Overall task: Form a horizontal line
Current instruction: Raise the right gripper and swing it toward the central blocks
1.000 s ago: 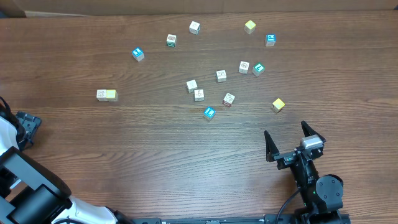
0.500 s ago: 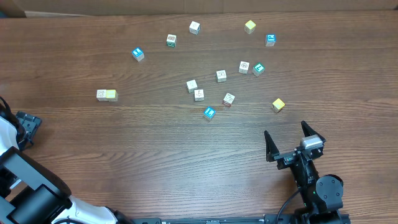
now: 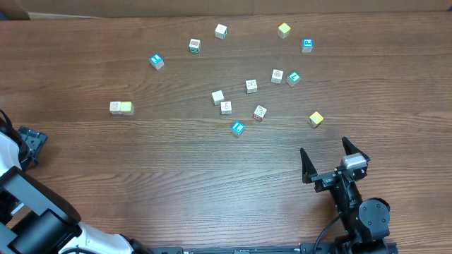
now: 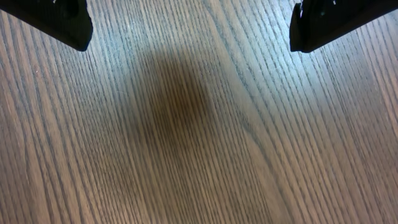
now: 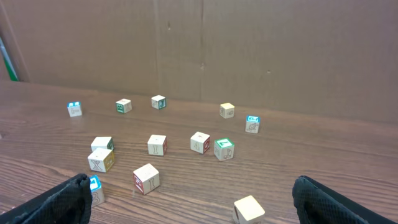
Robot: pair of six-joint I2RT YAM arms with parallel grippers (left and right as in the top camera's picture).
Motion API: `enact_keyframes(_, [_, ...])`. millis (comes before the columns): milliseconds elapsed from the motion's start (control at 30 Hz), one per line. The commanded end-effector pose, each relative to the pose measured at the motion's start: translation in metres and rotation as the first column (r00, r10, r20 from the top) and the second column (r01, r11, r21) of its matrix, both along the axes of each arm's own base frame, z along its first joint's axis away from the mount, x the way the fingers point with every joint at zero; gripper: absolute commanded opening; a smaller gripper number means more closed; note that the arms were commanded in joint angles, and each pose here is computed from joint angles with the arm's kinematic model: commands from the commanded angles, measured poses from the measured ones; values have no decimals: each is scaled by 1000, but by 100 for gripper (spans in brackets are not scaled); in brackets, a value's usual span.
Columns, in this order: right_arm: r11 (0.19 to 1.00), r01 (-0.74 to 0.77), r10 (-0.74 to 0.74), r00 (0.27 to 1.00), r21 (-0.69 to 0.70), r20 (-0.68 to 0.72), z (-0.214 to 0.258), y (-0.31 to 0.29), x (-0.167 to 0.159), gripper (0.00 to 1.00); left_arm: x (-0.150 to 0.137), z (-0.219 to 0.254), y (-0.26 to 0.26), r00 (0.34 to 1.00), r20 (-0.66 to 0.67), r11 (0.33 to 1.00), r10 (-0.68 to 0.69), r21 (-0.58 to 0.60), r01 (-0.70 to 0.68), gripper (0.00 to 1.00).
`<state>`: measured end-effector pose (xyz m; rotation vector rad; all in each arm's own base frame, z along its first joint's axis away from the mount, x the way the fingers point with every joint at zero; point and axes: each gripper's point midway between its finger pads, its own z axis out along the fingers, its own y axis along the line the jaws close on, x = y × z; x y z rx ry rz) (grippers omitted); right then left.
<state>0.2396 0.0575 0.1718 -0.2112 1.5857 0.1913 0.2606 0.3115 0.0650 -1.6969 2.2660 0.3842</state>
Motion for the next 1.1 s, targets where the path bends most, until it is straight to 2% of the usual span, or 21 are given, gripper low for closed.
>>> enact_keyframes(0, [999,-33,33,999,12,5,-1,6,-2,100,-6,-6,2,1000,-30,1000,7,0,-7,100])
enact_keyframes(267, [981,-47,54,998,188,-31,11,8,-5,100,-6,-6,2,1000,-29,1000,7,0,-7,100])
enact_keyframes(467, [975,-48,42,999,217,33,70,4,-19,100,-6,-6,2,1000,-29,1000,7,0,-7,100])
enact_keyframes(667, [972,15,-20,1000,233,19,126,-8,-25,100,-6,-6,2,1000,-29,1000,7,0,-7,100])
enact_keyframes(733, [957,71,-62,997,282,-40,136,-15,-21,100,-6,-6,2,1000,-29,1000,7,0,-7,100])
enact_keyframes(867, [955,120,-72,981,272,-179,146,-14,-5,100,-6,-6,2,1000,-29,1000,7,0,-7,99])
enact_keyframes(1067, [955,115,6,914,274,-406,144,8,27,100,-6,-6,2,1000,-29,1000,7,0,-7,100])
